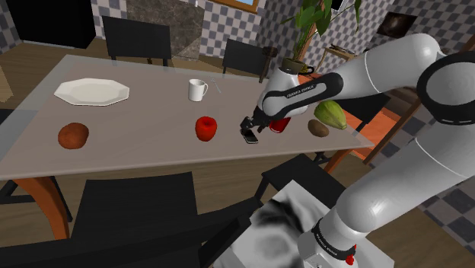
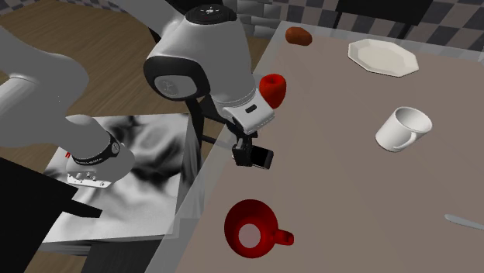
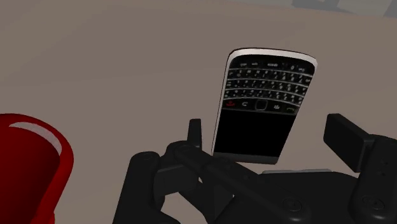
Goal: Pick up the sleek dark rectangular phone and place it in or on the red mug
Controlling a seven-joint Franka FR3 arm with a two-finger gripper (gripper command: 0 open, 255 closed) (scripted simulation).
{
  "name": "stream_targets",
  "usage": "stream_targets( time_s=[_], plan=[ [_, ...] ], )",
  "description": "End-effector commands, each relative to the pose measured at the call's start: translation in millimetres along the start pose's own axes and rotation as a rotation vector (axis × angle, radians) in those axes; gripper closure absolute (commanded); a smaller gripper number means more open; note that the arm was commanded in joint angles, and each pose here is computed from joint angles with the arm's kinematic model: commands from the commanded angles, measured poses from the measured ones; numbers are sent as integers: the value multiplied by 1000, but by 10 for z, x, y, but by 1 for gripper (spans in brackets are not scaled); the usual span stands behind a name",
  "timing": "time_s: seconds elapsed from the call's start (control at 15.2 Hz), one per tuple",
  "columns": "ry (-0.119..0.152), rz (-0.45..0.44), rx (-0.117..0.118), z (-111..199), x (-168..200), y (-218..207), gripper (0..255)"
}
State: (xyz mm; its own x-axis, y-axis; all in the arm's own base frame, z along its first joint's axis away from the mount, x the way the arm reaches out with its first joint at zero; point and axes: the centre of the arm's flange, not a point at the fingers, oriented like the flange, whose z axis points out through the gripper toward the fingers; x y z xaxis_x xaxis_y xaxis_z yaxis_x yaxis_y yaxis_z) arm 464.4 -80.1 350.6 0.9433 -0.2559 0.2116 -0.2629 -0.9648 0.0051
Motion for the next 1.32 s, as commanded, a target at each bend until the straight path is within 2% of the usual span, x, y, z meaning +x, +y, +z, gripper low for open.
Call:
stream_targets(
  time_s=[0.0,0.13,0.66,0.73,1.25],
  plan=[
    [1,1,0,103,1,-5,0],
    [1,1,0,239,1,-5,0],
    [1,1,0,238,1,-5,0],
    [1,1,0,238,1,-5,255],
    [1,1,0,235,-5,-5,255]
  ],
)
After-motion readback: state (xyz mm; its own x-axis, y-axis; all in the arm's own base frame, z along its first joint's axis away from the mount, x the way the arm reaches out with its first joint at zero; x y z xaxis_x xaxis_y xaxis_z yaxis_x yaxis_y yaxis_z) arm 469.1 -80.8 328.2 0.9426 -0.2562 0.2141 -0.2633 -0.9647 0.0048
